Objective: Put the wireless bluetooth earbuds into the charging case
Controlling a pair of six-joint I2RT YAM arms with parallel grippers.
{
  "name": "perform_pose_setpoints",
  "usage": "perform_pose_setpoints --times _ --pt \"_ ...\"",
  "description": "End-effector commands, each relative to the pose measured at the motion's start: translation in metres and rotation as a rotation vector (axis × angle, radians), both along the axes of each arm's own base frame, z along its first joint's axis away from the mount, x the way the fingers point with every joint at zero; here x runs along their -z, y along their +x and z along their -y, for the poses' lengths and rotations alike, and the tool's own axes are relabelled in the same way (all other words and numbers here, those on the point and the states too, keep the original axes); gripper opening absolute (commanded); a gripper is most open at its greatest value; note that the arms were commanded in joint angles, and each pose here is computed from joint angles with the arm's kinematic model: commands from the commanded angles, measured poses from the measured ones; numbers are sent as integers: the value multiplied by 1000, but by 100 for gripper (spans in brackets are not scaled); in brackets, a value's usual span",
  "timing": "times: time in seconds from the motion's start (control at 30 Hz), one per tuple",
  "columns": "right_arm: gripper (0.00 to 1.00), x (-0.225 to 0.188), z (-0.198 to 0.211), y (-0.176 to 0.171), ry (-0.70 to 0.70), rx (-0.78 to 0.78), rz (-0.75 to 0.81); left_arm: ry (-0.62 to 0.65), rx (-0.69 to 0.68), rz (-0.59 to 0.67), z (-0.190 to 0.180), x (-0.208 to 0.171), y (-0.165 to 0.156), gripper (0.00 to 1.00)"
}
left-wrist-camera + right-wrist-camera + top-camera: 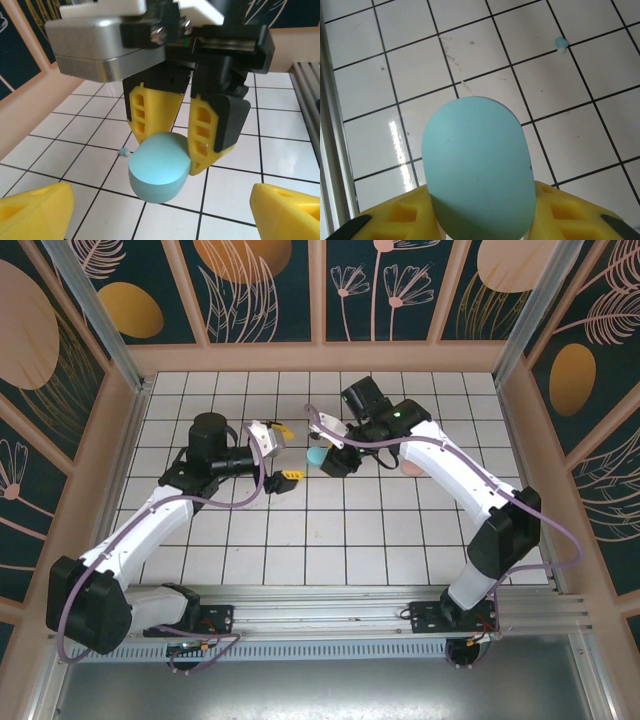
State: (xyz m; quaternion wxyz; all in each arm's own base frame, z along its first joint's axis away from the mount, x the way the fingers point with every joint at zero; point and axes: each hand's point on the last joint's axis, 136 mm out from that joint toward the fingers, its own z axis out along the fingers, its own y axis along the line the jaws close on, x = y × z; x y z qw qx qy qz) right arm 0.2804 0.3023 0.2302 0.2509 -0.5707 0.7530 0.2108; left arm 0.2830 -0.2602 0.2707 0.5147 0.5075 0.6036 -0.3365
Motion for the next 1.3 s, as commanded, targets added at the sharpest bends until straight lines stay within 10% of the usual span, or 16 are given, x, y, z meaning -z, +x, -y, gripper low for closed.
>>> perform_pose_setpoints --times 0.0,1.27 --pt "29 -21 3 -18 31 -66 1 -24 82 32 8 -10 -2 90" --pt "28 -37 7 -35 59 -117 -37 -4 216 -59 35 25 -18 67"
